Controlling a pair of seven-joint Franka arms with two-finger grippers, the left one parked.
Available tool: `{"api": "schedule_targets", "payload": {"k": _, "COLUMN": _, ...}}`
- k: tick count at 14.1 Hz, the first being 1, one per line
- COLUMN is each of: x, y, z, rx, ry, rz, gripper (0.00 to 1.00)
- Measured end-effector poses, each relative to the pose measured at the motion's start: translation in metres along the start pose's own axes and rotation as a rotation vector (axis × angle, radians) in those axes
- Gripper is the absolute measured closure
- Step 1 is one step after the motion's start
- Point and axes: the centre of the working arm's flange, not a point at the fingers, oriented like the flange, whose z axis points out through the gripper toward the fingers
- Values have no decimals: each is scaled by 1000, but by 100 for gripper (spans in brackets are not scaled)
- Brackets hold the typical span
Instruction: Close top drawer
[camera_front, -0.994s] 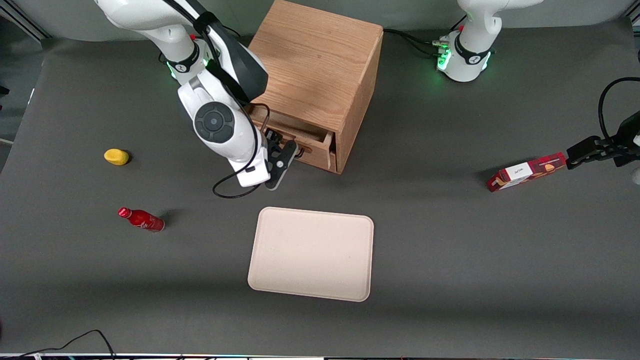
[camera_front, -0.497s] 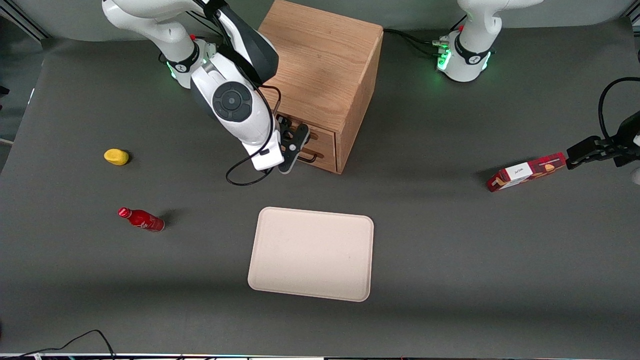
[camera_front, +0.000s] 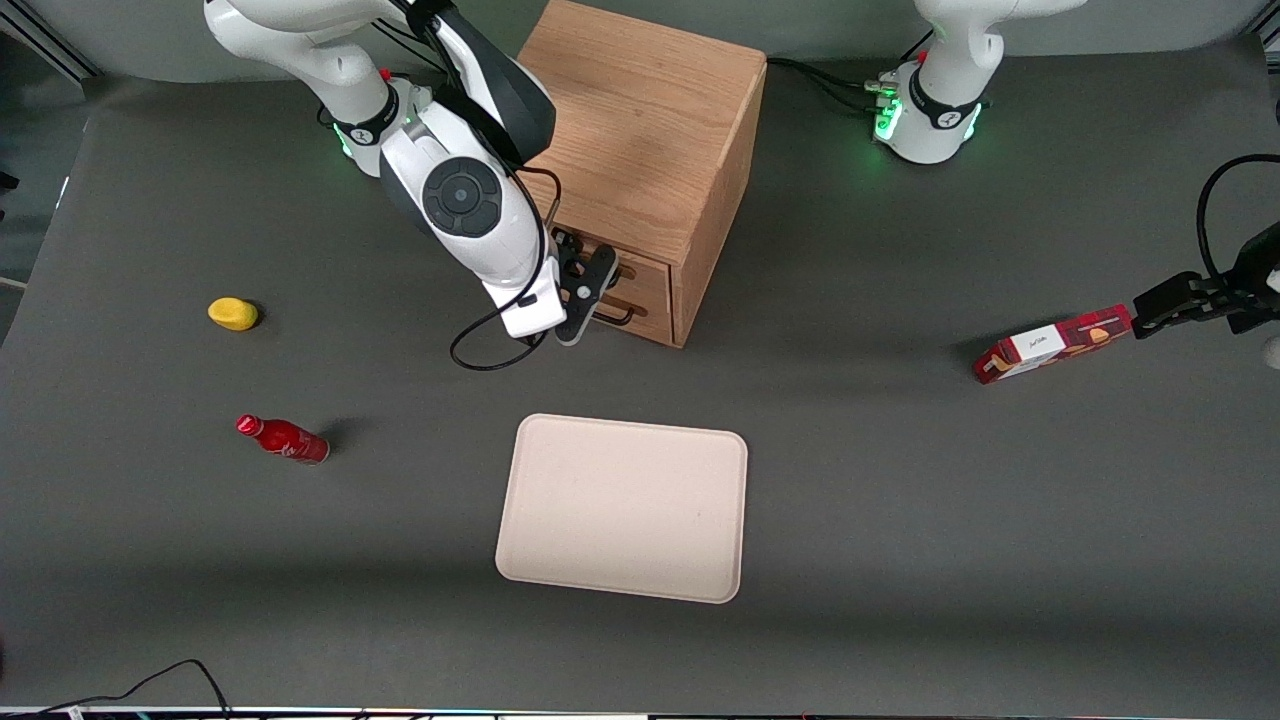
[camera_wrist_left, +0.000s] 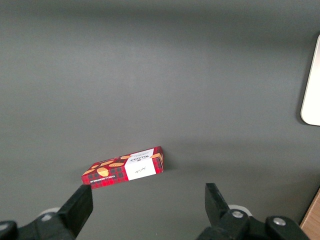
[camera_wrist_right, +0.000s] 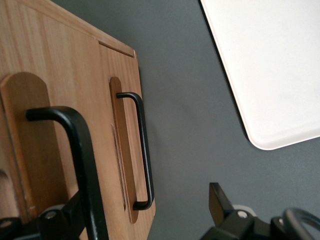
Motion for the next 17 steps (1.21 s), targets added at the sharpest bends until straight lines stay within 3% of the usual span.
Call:
{"api": "schedule_targets", "payload": {"k": 10, "x": -10, "y": -2, "z": -43, "rx": 8, "ry": -13, "rz": 11, "gripper": 0}}
{"api": "schedule_targets", "payload": {"k": 14, "x": -28, "y": 29, "z": -86, "rx": 48, "ry": 48, "rz": 91, "gripper": 0}}
{"api": "schedule_targets", "payload": {"k": 17, "x": -66, "y": 75, "z": -122, "rx": 38, "ry": 106, "rz": 217, "gripper": 0}}
